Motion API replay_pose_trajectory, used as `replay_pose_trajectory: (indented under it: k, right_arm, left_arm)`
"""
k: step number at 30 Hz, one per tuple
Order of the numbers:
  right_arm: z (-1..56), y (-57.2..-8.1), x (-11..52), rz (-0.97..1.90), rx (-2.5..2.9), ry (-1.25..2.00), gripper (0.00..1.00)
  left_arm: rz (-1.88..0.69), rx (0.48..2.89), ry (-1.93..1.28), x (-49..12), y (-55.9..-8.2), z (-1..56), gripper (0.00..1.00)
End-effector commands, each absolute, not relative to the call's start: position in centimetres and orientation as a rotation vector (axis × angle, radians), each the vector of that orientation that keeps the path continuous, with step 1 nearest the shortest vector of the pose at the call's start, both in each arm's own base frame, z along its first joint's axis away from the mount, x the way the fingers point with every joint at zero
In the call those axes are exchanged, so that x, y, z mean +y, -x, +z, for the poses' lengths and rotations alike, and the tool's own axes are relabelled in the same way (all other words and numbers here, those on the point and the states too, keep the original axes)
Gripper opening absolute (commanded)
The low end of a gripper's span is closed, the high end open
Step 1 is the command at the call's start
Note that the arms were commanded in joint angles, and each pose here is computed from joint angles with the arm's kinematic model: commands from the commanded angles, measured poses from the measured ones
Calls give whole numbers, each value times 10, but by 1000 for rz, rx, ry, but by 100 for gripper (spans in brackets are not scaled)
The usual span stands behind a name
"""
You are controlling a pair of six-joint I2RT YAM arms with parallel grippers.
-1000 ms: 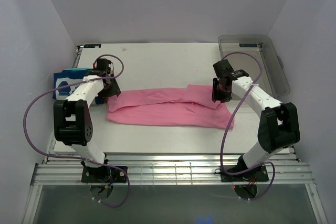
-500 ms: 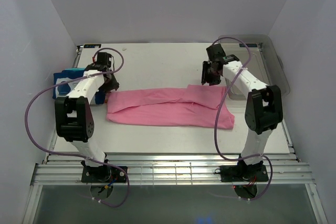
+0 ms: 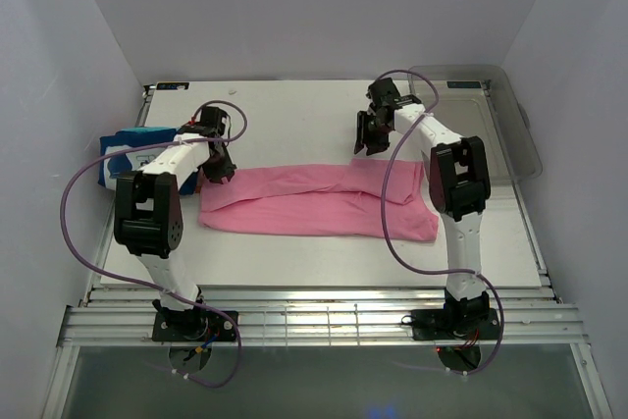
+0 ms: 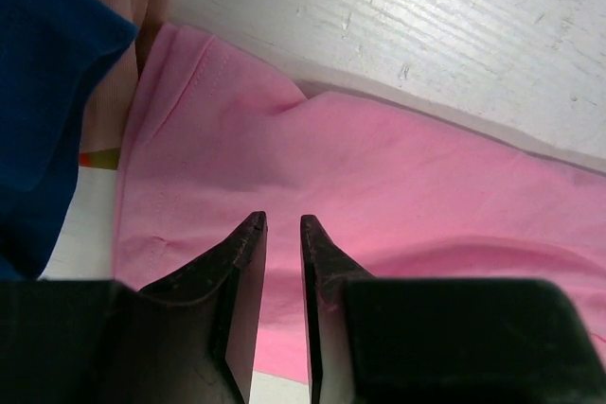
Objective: Fold and stack the t-shirts
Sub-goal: Fold the other side of the tshirt into a rectangle
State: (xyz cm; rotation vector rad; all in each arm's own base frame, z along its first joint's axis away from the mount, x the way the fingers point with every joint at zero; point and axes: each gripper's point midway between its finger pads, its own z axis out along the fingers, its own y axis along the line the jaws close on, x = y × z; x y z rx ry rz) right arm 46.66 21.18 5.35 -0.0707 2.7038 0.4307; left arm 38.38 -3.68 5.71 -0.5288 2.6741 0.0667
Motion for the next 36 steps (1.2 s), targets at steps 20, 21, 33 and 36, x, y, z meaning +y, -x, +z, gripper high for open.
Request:
replay_pose_trajectory:
  k: [20,21,33,36]
  right_arm:
    - [34,-455,238,428,2728,188,47]
    - [37,-459,238,425,2713,187,47]
    - [23,-454,224,292,2747,220,30]
    - [8,-438,223,271,2787,243,12]
  left_arm:
    - [74,2683,534,-36,-389,46,31]
    - [74,2684,530,-36,-388,46,31]
    - [92,2664,516,-33,-384,55,31]
    - [94,2662,510,-32,-385,56,31]
